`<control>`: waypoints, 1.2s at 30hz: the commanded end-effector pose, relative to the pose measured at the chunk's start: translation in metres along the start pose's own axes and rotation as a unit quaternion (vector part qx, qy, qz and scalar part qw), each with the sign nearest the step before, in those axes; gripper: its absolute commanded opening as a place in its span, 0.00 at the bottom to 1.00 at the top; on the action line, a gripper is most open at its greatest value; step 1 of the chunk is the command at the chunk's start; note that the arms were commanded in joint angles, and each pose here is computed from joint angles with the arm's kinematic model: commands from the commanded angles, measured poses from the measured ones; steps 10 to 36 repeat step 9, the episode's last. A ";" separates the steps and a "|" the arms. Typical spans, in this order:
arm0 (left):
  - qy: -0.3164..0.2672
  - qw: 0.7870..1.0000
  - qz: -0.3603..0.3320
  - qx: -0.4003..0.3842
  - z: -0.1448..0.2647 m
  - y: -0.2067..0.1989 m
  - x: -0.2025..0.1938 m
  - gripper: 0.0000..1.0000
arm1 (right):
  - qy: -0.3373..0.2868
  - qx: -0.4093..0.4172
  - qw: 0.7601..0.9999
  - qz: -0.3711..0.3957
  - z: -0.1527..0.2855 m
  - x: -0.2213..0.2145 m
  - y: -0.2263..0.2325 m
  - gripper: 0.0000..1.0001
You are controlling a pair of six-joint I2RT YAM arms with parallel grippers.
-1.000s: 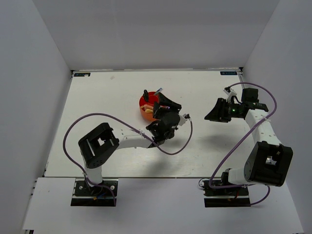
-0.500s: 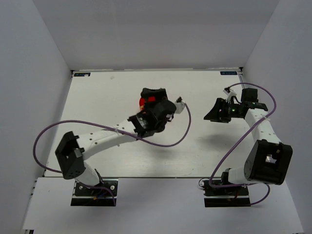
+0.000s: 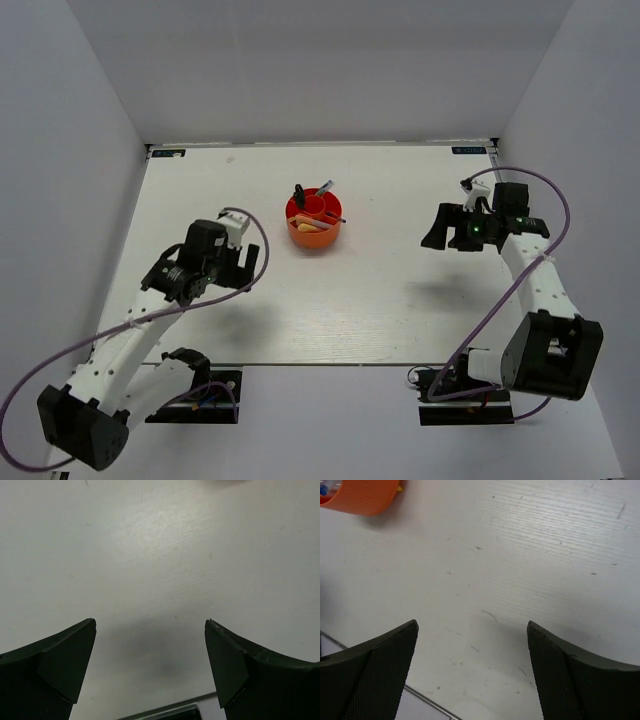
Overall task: Sort the stationery into containers
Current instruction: Reset both arms
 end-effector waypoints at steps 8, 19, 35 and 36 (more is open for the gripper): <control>-0.023 0.989 0.128 -0.077 -0.013 -0.021 -0.043 1.00 | -0.130 -0.077 0.987 0.061 0.016 0.021 -0.008 0.90; -0.026 0.987 0.135 -0.077 -0.015 -0.019 -0.045 1.00 | -0.134 -0.074 0.986 0.062 0.015 0.020 -0.008 0.90; -0.026 0.987 0.135 -0.077 -0.015 -0.019 -0.045 1.00 | -0.134 -0.074 0.986 0.062 0.015 0.020 -0.008 0.90; -0.026 0.987 0.135 -0.077 -0.015 -0.019 -0.045 1.00 | -0.134 -0.074 0.986 0.062 0.015 0.020 -0.008 0.90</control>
Point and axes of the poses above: each gripper's point midway between its finger pads, its own z axis back along the fingers, its own y axis along the line the jaws close on, x = y × z, the point moved 1 cm from there along z, back along the fingers, and after that the axes turned 1 degree about z, right-handed, at the moved point
